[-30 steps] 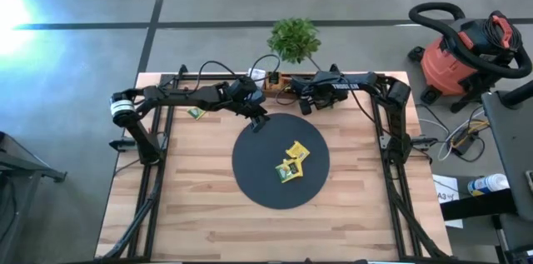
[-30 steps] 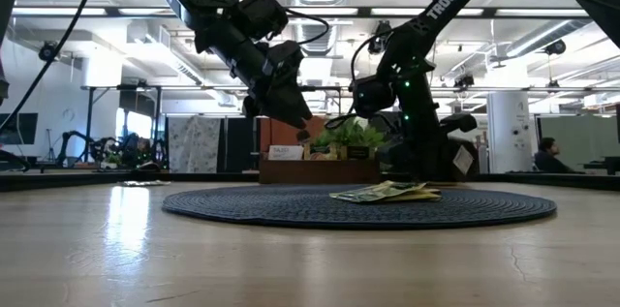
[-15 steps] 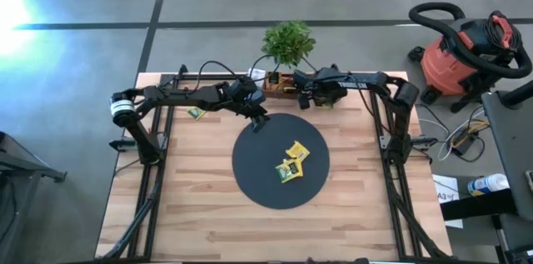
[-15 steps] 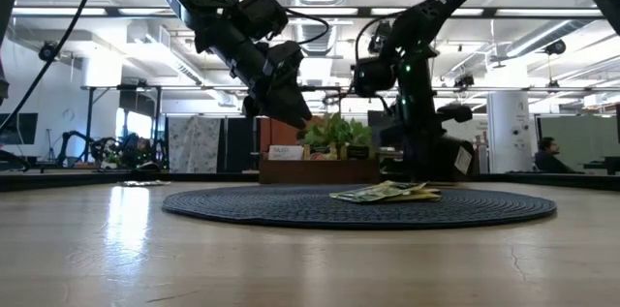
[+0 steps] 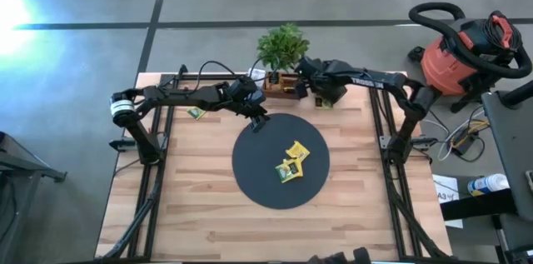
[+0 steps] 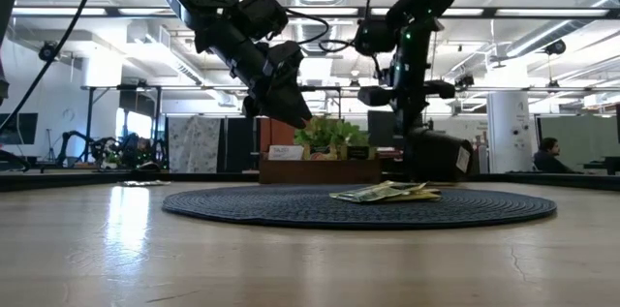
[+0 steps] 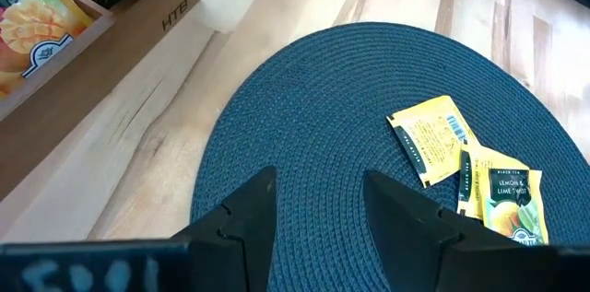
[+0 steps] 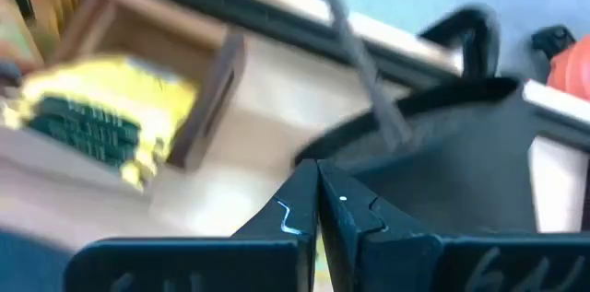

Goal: Pick & Place Tea
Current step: Adjust the black potted plant

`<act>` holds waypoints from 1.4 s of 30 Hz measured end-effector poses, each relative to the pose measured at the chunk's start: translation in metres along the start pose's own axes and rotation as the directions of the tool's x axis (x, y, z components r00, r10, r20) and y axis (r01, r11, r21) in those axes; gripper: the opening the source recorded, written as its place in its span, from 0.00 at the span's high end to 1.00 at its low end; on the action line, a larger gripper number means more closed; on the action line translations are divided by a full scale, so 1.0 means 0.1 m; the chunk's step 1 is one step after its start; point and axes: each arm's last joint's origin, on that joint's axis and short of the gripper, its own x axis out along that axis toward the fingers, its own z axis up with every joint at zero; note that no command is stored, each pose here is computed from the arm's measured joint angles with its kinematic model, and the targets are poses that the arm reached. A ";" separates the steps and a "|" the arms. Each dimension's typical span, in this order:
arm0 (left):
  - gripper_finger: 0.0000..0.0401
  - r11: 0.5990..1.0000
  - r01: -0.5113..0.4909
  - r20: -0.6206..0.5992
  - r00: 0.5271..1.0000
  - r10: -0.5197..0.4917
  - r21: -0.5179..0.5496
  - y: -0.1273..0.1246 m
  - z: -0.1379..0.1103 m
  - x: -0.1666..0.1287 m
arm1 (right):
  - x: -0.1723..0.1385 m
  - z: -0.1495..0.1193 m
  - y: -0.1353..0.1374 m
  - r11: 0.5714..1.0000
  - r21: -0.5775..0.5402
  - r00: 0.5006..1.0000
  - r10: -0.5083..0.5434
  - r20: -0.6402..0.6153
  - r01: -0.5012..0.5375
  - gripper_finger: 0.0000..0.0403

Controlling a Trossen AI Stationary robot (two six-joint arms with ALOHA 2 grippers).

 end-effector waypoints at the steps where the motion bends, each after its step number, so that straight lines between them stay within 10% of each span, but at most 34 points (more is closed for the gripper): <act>1: 0.61 1.000 0.000 0.000 1.000 0.000 0.000 0.00 0.00 0.00 | 0.00 0.04 -0.02 1.000 0.006 1.000 0.004 0.013 -0.004 0.98; 10: 0.61 1.000 0.000 0.000 1.000 0.000 -0.001 0.00 0.00 0.00 | 0.26 0.32 -0.28 0.993 0.046 0.993 0.111 -0.028 -0.109 0.85; 23: 0.61 1.000 -0.025 0.008 1.000 0.025 -0.015 0.01 0.01 0.00 | 0.45 0.92 -0.52 0.950 -0.254 0.979 0.151 -0.133 -0.181 0.49; 42: 0.61 0.990 -0.114 0.028 0.993 0.117 -0.079 0.05 0.02 -0.01 | 1.09 1.38 -0.44 0.923 -0.285 0.925 0.153 -0.347 -0.259 0.58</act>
